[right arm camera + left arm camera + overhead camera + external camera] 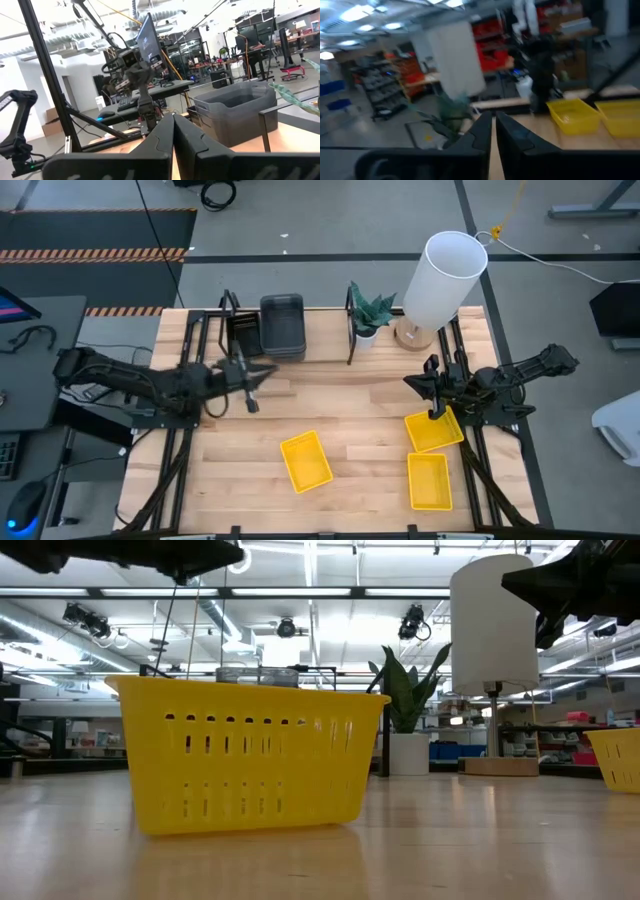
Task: Stack baskets on shelf by color
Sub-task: Adjust the yellow bin on the table
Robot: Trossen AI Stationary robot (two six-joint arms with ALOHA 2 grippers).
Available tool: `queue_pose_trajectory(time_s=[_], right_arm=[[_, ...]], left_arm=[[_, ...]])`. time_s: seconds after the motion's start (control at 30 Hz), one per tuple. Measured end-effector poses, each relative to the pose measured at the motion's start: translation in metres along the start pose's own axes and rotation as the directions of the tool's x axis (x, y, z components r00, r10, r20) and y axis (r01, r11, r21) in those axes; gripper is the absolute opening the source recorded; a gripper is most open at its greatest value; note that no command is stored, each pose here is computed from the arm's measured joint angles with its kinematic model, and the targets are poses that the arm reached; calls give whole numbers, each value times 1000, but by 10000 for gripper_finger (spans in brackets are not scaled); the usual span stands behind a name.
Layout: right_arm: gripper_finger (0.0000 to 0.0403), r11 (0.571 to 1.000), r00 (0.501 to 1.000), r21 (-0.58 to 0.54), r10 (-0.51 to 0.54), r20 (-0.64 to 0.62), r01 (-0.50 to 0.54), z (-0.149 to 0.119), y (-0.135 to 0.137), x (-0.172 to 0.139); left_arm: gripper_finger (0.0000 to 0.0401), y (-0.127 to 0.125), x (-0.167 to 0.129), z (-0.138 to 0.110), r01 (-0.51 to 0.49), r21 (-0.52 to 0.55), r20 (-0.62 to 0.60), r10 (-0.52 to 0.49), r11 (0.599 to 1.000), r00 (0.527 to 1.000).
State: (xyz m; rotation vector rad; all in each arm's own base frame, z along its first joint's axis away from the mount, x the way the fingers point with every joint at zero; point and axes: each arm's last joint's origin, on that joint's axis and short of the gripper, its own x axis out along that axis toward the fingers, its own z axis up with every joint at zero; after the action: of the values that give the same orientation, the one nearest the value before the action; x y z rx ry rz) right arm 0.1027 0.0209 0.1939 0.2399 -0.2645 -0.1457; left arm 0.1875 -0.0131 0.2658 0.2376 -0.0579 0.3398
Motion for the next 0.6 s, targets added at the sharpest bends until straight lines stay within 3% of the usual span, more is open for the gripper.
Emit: queue_pose_trajectory(time_s=[0.33,0.6], right_arm=[[12,1000,1000,7,2,12,-2,1,0,0],[12,975,989,217,15,147,-47,16,2,-1]], left_arm=[[4,25,-40,0,-14,-45,158,21,999,987],[9,21,-61,-46,23,-92,189,-5,995,982]])
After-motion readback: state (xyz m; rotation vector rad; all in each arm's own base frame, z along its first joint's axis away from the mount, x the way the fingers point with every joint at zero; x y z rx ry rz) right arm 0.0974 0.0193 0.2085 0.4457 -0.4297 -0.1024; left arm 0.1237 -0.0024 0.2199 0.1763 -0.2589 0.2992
